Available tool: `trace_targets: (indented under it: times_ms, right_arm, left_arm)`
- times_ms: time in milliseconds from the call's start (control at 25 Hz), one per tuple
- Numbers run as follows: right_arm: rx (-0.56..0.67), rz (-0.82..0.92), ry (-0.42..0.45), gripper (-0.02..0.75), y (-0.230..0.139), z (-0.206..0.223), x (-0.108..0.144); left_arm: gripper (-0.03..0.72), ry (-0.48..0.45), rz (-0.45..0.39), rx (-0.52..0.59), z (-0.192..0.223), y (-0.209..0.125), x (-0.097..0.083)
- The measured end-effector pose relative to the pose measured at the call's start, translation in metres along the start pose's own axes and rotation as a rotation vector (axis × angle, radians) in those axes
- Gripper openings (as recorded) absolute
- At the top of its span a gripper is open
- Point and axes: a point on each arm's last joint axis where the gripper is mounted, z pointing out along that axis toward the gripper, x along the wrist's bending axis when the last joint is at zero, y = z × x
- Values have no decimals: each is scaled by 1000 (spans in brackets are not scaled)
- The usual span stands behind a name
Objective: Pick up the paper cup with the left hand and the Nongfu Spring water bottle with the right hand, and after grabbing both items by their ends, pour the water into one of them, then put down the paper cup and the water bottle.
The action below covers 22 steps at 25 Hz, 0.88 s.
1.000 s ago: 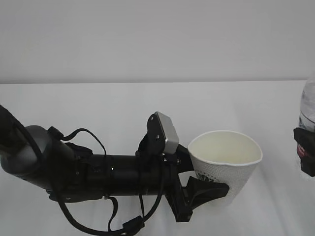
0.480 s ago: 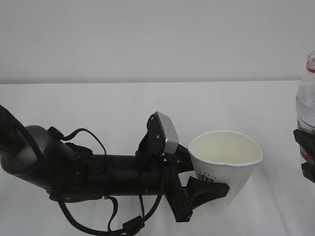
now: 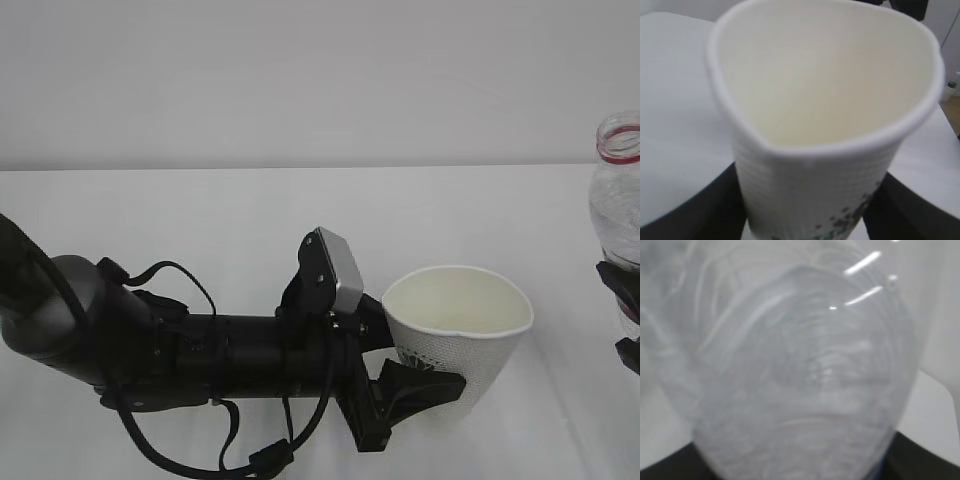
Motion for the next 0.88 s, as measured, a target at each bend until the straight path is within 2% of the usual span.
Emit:
trace_targets:
  times_ms: [880]
  right_arm:
    - [-13,-6,-8,396,1,0,-1]
  left_arm:
    - [480,-1,-9,1,0,0,0]
